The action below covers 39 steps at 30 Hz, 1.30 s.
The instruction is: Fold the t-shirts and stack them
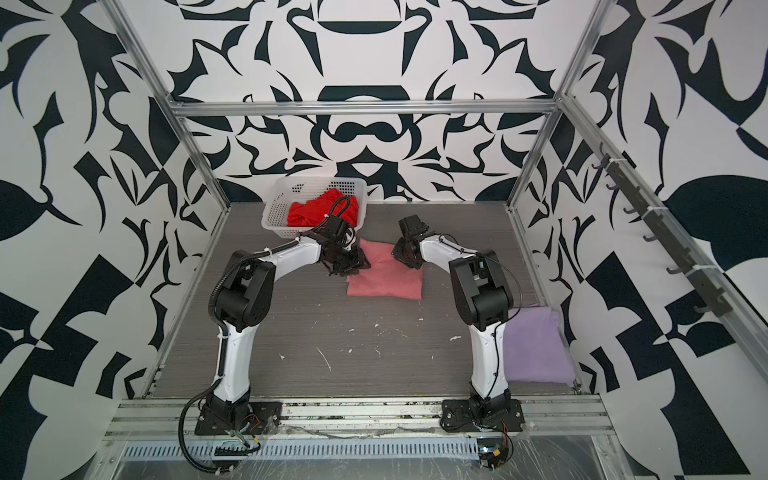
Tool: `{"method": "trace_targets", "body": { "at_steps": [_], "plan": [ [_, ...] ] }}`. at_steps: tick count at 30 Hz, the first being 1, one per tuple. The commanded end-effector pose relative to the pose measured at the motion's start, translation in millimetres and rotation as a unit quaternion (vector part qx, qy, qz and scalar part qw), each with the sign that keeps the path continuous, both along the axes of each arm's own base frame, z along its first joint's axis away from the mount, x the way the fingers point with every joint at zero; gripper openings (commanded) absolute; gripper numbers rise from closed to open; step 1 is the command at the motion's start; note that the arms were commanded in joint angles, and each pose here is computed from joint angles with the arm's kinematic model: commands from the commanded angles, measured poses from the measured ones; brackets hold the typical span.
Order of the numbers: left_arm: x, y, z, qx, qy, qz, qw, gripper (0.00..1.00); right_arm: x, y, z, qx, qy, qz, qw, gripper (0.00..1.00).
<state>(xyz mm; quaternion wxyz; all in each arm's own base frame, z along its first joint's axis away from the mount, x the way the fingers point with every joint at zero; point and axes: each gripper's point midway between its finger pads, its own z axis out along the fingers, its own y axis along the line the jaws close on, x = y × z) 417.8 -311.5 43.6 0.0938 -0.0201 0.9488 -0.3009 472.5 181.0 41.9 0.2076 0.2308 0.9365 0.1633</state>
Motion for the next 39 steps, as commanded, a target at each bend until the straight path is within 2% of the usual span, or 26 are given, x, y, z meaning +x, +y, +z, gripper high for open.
{"method": "trace_targets", "body": {
  "at_steps": [1,8,13,18,22,31,36,39],
  "plan": [
    [-17,27,-35,0.051,0.035,0.025,0.998,0.52,-14,-17,7,-0.033,0.003,-0.004,0.999,0.31],
    [-47,40,-51,0.066,0.062,0.016,0.996,0.51,-52,-36,-6,-0.064,0.038,0.004,0.997,0.31],
    [-75,34,-50,0.08,0.076,-0.034,0.993,0.5,-78,-54,-13,-0.091,0.051,0.004,0.995,0.31],
    [-116,25,-41,0.05,0.104,-0.084,0.99,0.49,-99,-71,-10,-0.125,0.063,0.004,0.99,0.31],
    [-138,17,-23,0.039,0.092,-0.104,0.989,0.49,-106,-78,2,-0.136,0.057,0.01,0.989,0.32],
    [-104,23,46,0.019,-0.015,-0.078,0.997,0.55,-106,-63,61,-0.095,-0.023,0.016,0.995,0.33],
    [-97,50,49,0.038,-0.056,-0.045,0.997,0.63,-107,-28,69,-0.068,-0.039,0.043,0.996,0.34],
    [-90,70,41,0.057,-0.073,-0.022,0.995,0.69,-107,-6,57,-0.052,-0.03,0.058,0.997,0.35]
  ]
}}
